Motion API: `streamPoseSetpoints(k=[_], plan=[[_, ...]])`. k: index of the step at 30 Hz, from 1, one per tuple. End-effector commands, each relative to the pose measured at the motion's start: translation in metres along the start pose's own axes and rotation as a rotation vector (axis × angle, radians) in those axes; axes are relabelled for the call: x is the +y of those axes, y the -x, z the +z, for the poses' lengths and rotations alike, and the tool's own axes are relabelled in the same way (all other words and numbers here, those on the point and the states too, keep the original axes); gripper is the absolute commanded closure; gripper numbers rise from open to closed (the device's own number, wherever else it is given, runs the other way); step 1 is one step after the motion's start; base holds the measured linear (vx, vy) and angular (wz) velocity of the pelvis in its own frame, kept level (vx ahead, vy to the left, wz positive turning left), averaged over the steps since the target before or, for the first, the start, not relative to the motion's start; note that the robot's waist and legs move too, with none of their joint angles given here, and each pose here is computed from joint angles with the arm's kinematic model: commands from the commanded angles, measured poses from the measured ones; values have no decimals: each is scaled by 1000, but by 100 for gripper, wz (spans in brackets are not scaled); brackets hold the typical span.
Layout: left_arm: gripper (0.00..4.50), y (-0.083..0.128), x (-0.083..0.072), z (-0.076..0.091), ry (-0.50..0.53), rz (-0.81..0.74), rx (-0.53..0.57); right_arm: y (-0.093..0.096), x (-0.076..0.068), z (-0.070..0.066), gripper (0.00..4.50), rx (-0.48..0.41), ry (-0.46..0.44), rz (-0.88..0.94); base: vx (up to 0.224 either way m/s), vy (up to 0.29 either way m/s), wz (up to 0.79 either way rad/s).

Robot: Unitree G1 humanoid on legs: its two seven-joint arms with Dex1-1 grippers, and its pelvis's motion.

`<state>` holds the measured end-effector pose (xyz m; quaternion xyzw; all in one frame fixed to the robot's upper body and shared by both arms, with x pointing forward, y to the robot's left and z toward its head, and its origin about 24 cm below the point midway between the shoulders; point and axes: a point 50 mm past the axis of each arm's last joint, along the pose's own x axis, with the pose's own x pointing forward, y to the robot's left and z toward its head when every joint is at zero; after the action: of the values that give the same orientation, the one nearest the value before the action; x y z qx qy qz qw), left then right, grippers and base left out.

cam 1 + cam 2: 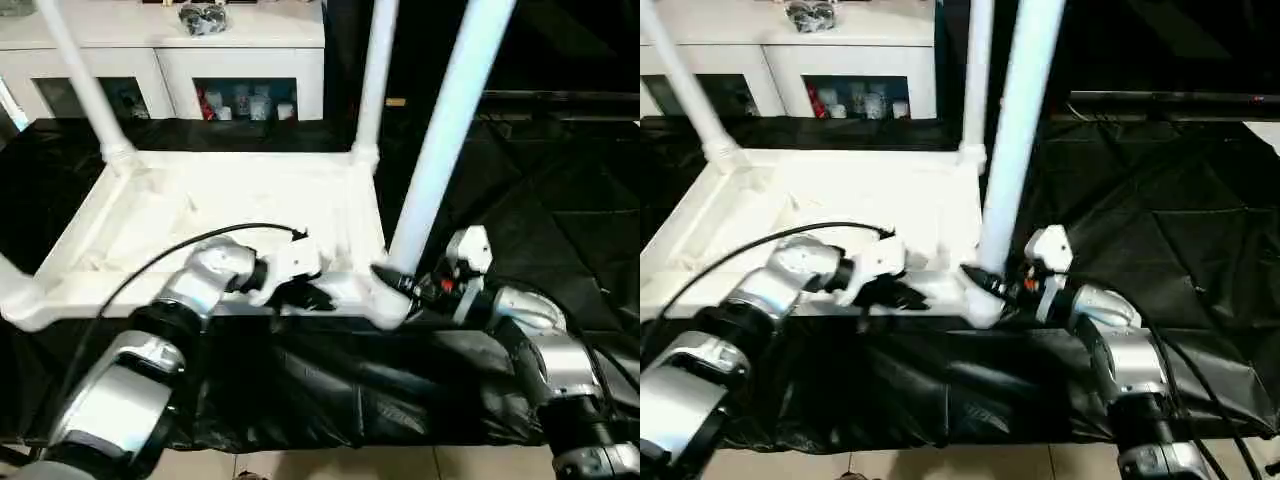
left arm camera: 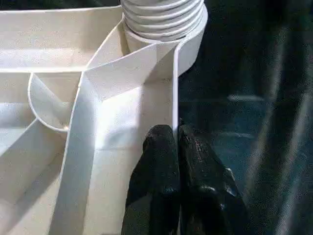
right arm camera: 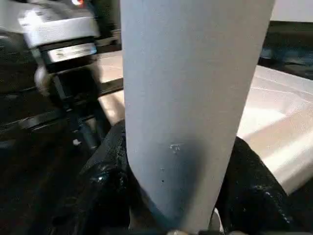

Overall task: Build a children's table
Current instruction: Insert table leg to table base

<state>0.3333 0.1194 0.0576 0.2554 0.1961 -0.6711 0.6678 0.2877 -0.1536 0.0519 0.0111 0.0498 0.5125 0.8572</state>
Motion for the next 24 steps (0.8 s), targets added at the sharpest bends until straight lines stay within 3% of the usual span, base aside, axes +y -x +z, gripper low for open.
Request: streamPoseSetpoints(k=[1, 7, 11, 17, 24], plan=[[450, 6, 4, 6, -29, -21, 1, -5, 21, -34, 264, 146, -121, 129, 0, 0, 0], [450, 6, 6, 7, -31, -35, 31, -9, 28, -32, 264, 156, -101, 164, 0, 0, 0], [450, 7, 14, 7, -5, 63, 38, -17, 31, -24, 264, 122, -100, 143, 0, 0, 0], [450, 10, 16, 6, 5, 87, 36, -18, 31, -22, 264, 120, -94, 144, 0, 0, 0], [450, 12, 16, 3, 13, 95, 43, -13, 21, -29, 264, 124, -101, 92, 0, 0, 0]])
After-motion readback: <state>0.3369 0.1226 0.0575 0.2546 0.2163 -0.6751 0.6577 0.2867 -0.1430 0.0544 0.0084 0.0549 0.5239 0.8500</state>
